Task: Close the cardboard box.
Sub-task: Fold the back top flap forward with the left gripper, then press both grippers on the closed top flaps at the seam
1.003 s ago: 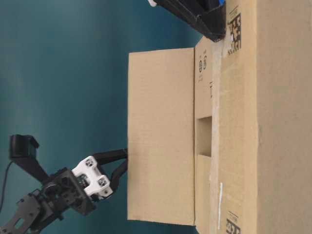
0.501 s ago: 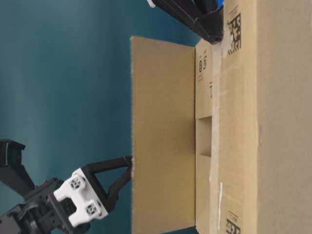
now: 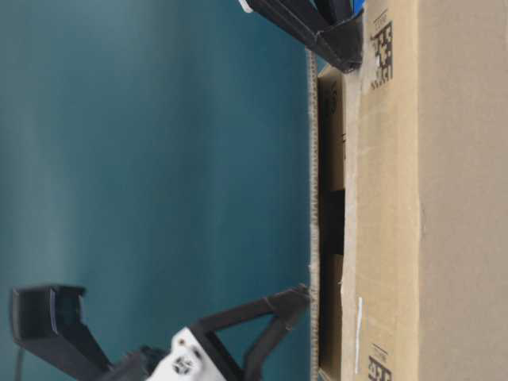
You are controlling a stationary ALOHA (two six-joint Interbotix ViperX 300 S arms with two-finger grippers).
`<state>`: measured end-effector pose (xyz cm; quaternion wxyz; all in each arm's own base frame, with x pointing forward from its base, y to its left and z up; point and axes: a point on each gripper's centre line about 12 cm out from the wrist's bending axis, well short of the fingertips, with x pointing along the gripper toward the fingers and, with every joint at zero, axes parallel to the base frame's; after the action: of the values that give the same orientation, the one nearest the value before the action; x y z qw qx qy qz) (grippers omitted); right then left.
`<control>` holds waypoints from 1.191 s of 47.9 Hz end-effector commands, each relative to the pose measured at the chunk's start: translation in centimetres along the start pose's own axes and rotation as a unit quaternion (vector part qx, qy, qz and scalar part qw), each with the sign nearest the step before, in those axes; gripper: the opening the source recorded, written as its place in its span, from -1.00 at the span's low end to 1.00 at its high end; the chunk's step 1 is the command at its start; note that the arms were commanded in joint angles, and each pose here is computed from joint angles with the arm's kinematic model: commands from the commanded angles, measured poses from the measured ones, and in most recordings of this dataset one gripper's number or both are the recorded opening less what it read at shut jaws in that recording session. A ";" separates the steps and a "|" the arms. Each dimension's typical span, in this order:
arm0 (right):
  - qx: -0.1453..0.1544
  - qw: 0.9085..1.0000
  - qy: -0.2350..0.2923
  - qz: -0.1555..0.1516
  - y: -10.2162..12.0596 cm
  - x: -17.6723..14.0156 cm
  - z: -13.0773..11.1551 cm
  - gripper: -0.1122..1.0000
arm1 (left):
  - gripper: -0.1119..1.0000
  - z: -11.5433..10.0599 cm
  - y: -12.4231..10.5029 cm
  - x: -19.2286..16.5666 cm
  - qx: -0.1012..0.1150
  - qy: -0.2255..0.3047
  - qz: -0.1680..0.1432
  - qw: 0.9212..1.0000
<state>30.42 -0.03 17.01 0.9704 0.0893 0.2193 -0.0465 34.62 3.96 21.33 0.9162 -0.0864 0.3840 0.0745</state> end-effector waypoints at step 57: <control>0.018 0.999 -0.022 -0.032 -2.1 0.2 1.1 -0.80 | -0.80 -2.9 -1.8 -1.5 -0.004 -0.152 -0.046 0.987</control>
<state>30.47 -2.11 17.04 0.9693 0.0962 0.2117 -0.0798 32.05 1.94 19.19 0.9517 -0.1022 0.2837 0.0574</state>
